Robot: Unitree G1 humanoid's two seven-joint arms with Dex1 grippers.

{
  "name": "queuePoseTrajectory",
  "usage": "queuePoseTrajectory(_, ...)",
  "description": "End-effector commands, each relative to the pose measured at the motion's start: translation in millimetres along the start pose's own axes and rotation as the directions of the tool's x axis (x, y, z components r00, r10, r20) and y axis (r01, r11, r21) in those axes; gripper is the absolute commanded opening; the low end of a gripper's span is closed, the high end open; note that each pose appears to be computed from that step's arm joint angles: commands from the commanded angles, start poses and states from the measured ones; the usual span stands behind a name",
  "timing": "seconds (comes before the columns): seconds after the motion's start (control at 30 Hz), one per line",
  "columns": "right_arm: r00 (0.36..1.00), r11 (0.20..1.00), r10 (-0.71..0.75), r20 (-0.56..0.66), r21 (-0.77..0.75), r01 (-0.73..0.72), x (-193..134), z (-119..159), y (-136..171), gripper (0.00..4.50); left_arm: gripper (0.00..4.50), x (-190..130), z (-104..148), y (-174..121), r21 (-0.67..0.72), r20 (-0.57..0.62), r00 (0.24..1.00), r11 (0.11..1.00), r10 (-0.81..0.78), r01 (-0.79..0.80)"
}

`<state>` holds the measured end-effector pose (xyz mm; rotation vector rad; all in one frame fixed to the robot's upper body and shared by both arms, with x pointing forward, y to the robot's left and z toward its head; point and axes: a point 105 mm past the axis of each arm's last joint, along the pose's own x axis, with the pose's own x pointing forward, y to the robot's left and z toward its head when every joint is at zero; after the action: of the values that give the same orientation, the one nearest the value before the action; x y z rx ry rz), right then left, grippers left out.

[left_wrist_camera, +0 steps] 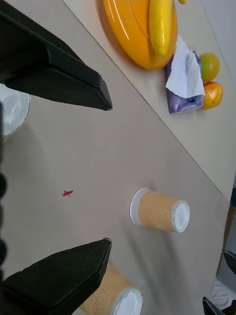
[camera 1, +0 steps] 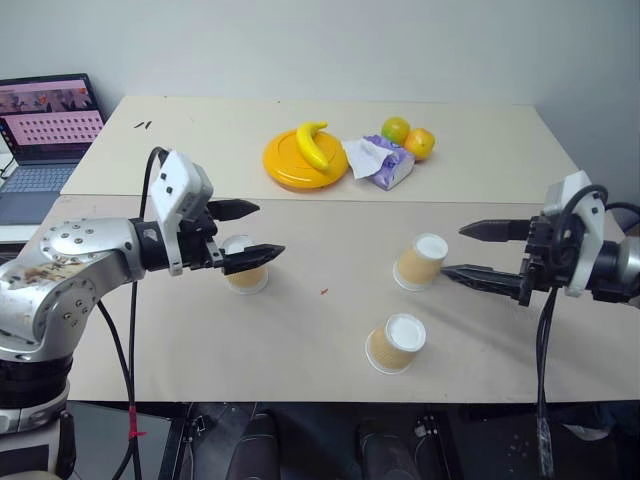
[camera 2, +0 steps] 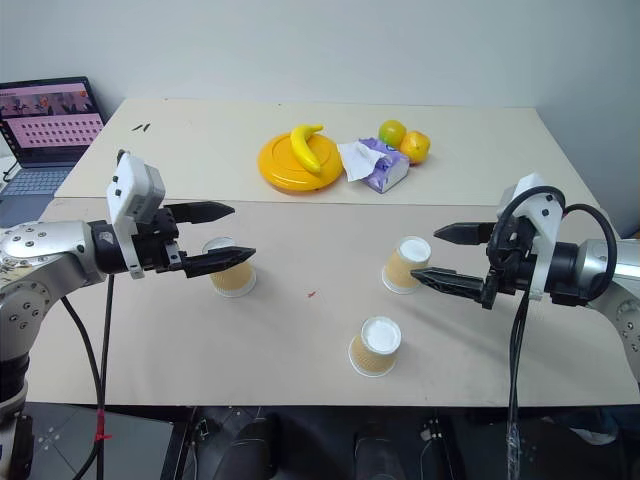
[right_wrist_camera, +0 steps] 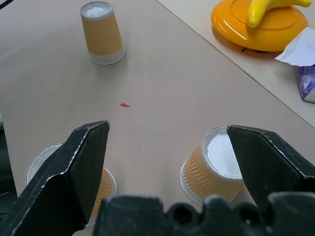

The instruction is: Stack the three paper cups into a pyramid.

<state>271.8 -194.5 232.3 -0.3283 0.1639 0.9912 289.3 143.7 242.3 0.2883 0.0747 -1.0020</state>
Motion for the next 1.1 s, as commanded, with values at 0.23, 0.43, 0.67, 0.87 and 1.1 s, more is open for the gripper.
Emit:
queuePoseTrajectory(0.23,0.993,0.995,-0.092,0.067,-0.017,0.094,1.5,4.2,15.7,4.50,4.44,17.7,33.1,9.4,-0.035,0.196,0.981,0.999,0.001,0.006)
queuePoseTrajectory(0.43,0.997,0.997,-0.069,0.027,0.032,0.068,-7.0,0.2,45.3,4.50,4.44,37.2,41.5,0.9,-0.043,0.216,0.969,0.991,-0.116,0.129)
queuePoseTrajectory(0.67,0.999,0.997,-0.039,0.021,0.072,0.037,-4.2,-7.1,74.3,4.50,4.44,51.5,42.0,-6.4,0.002,0.174,0.955,0.970,-0.240,0.244)
queuePoseTrajectory(0.87,0.999,0.991,-0.041,0.023,0.125,0.038,14.9,-26.6,87.6,4.50,4.44,58.8,38.3,-12.8,0.149,0.008,0.948,0.937,-0.319,0.314)
queuePoseTrajectory(1.1,0.999,0.988,-0.038,0.034,0.150,0.032,32.4,-42.5,96.7,4.50,4.44,59.6,55.9,-9.9,0.189,-0.001,0.941,0.924,-0.337,0.331)
